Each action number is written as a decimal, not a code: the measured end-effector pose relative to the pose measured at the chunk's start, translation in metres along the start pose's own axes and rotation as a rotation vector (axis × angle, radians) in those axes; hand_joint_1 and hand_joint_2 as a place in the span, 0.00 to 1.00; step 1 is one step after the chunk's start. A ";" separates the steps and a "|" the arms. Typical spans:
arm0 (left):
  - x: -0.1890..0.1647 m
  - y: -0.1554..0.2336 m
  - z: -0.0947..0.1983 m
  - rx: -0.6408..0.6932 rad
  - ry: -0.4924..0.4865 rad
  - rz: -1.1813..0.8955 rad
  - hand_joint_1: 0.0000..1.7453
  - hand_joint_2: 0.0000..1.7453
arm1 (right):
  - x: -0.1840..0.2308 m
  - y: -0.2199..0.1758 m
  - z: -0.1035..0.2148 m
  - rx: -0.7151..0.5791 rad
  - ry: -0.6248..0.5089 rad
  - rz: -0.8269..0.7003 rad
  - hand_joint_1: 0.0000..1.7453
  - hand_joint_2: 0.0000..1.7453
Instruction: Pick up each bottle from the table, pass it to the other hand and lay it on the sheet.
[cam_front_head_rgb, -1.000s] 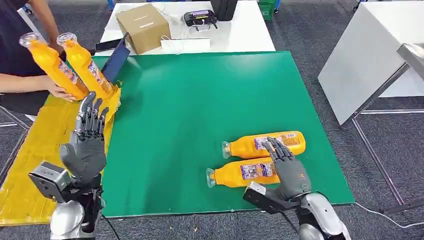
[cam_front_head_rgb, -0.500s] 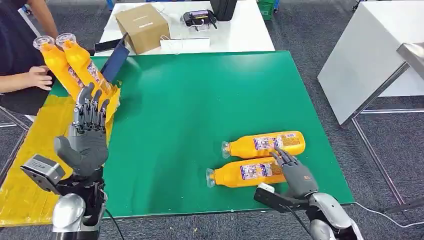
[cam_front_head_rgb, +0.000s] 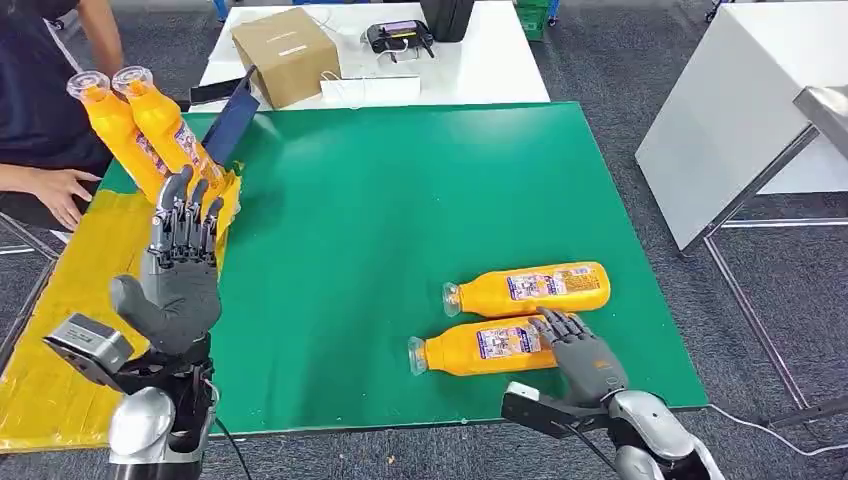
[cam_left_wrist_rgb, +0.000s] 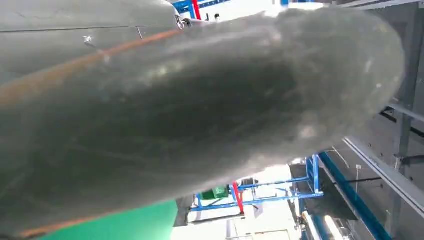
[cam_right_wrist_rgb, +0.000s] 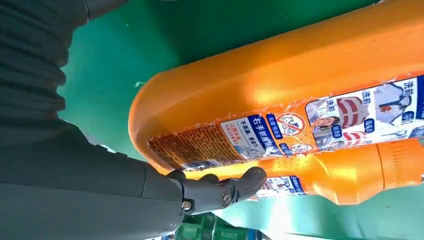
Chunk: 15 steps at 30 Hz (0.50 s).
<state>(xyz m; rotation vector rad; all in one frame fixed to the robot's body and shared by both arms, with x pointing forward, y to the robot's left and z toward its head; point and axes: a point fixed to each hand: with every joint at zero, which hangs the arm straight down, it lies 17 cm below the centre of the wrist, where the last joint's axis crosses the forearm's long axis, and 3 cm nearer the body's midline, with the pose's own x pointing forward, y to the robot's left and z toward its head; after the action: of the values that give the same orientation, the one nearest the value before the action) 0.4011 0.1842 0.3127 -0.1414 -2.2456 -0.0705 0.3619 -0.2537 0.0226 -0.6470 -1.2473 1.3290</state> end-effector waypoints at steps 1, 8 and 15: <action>0.000 0.000 0.000 0.000 0.000 0.000 0.00 0.00 | 0.000 0.000 0.000 0.000 0.000 0.001 0.00 1.00; 0.000 -0.002 -0.002 -0.005 -0.002 -0.001 0.00 0.00 | 0.003 0.004 -0.010 0.027 -0.013 0.028 0.00 1.00; -0.005 -0.012 -0.012 -0.029 0.007 0.027 0.00 0.00 | -0.017 0.034 -0.022 0.226 0.000 0.147 1.00 1.00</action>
<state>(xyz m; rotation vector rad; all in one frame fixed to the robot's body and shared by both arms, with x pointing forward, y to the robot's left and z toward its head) 0.4118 0.1711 0.3160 -0.1865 -2.2354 -0.0895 0.3736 -0.2566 -0.0198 -0.5857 -1.0454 1.5652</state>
